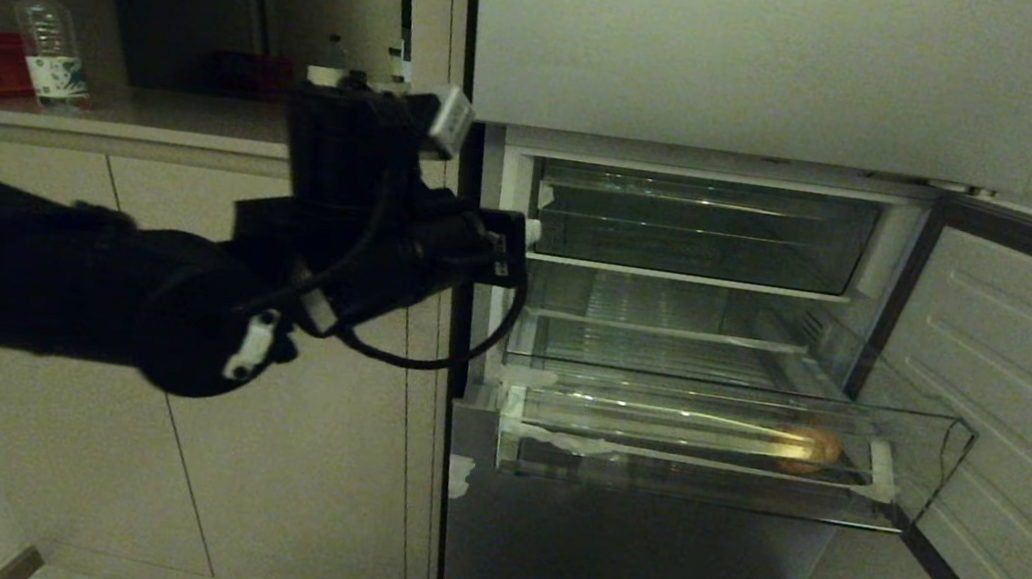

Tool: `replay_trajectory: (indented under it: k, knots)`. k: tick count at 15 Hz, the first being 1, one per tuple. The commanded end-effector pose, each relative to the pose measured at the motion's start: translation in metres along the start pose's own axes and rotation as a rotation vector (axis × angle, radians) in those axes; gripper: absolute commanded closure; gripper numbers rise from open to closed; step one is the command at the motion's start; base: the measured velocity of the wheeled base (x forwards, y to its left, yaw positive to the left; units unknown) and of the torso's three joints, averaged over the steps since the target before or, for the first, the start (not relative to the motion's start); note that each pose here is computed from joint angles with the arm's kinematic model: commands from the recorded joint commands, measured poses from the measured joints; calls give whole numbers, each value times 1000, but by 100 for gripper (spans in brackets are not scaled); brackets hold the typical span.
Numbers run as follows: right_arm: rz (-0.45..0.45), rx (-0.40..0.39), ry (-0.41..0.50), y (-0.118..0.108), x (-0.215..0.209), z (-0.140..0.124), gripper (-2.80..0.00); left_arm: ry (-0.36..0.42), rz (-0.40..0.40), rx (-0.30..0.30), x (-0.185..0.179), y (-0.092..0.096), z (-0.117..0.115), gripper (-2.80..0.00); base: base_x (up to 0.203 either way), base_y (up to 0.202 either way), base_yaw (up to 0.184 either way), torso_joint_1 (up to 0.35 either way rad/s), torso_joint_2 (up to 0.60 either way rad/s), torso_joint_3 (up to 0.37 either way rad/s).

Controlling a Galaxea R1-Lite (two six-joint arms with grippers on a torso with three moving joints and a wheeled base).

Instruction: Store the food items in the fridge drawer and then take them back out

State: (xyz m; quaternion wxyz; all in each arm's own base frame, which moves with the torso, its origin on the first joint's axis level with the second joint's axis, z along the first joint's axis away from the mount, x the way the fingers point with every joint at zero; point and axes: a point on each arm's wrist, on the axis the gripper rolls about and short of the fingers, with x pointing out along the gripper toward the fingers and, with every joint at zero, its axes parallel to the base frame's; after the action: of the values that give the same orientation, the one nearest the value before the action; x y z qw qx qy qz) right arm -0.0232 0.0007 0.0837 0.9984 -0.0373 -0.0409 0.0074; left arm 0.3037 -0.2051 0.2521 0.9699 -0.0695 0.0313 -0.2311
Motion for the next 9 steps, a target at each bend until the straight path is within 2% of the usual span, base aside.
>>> replay_trajectory:
  k: [1, 4, 5, 6, 7, 8, 9]
  knots:
    - [41, -16, -6, 0, 0, 8, 0, -145, 11, -6, -90, 3, 50, 0, 0, 0, 0, 0, 0, 0]
    - [82, -19, 39, -1, 7, 34, 0, -264, 101, -9, -177, 18, 71, 0, 0, 0, 0, 0, 0, 0]
    - [89, -17, 69, -2, 13, 43, 0, -304, 164, -9, -204, 30, 76, 0, 0, 0, 0, 0, 0, 0]
    - [104, -12, 120, -2, 23, 51, 0, -343, 256, -3, -230, 43, 79, 0, 0, 0, 0, 0, 0, 0]
    - [137, -5, 176, -3, 35, 60, 0, -385, 381, 10, -258, 56, 81, 0, 0, 0, 0, 0, 0, 0]
    - [192, 6, 224, -2, 48, 69, 0, -443, 535, 30, -296, 62, 81, 0, 0, 0, 0, 0, 0, 0]
    - [251, 19, 265, -2, 62, 76, 0, -485, 653, 49, -333, 57, 72, 0, 0, 0, 0, 0, 0, 0]
